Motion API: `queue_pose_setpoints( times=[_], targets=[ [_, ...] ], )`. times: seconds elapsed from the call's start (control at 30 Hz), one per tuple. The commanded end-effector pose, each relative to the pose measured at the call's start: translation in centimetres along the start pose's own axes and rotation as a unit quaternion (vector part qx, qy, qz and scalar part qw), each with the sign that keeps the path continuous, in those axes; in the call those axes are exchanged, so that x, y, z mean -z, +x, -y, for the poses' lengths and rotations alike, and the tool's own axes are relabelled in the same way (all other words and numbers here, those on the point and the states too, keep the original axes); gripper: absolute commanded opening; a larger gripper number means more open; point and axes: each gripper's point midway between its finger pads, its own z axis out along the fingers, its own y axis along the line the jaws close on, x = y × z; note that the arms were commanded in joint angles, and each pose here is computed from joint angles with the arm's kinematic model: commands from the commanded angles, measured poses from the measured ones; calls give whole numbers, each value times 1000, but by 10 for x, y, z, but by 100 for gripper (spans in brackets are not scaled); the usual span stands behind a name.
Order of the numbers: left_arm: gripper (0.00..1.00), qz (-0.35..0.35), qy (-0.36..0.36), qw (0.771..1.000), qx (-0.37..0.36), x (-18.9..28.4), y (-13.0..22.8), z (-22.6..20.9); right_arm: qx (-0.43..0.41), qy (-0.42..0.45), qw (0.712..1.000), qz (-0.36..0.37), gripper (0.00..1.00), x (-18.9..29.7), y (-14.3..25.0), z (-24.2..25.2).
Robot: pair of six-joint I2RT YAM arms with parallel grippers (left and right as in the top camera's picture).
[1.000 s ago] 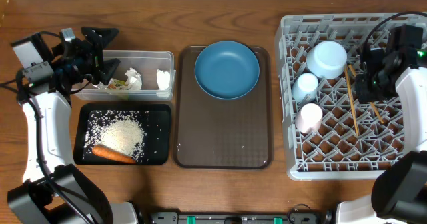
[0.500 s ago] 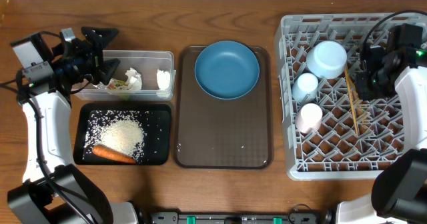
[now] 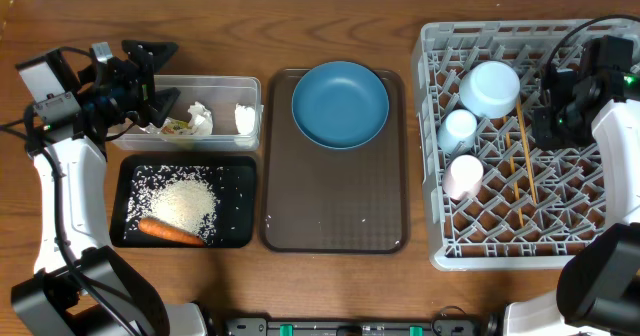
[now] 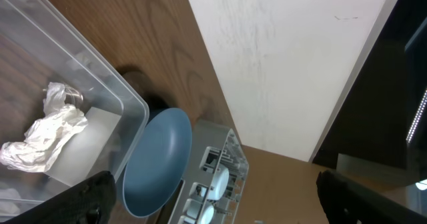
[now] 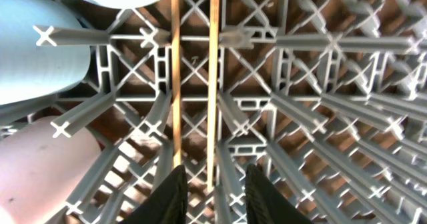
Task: Sort waste into correct bins and load items into the dishwasher rack
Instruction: 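Move the right gripper left to the blue plate on the brown tray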
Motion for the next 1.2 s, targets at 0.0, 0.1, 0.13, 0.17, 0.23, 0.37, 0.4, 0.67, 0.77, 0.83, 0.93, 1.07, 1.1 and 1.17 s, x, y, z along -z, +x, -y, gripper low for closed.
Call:
queue_pose_setpoints(
  times=[0.0,0.1,0.13,0.17,0.23,0.37,0.4,0.67,0.77,0.83,0.93,1.07,1.1,1.17],
  targets=[
    [98,-4,1,1000,3,0,1,-1,-68,-33,997,29,29,16,-17,-10],
    [98,-4,1,1000,3,0,1,-1,-60,-136,987,55,31,39,-34,-51],
    [98,-4,1,1000,3,0,1,-1,-55,-159,984,59,32,45,-36,-61],
    [98,-4,1,1000,3,0,1,-1,-48,-177,981,60,34,51,-38,-71],
    [98,-4,1,1000,3,0,1,-1,-38,-187,980,56,36,54,-37,-82],
    [98,-4,1,1000,3,0,1,-1,-20,-207,977,39,41,57,-32,-112],
    [98,-4,1,1000,3,0,1,-1,-7,-220,975,38,42,59,-31,-125],
    [98,-4,1,1000,3,0,1,-1,89,-305,946,59,67,80,-33,-212],
    [98,-4,1,1000,3,0,1,-1,125,-350,926,72,94,92,-32,-248],
    [98,-4,1,1000,3,0,1,-1,151,-360,917,81,99,95,-30,-271],
    [98,-4,1,1000,3,0,1,-1,170,-374,907,98,99,98,-31,-303],
    [98,-4,1,1000,3,0,1,-1,170,-397,895,116,99,103,-31,-341],
    [98,-4,1,1000,3,0,1,-1,179,-399,891,125,99,102,-30,-350],
    [98,-4,1,1000,3,0,1,-1,194,-378,894,143,87,96,-30,-362]
  ],
)
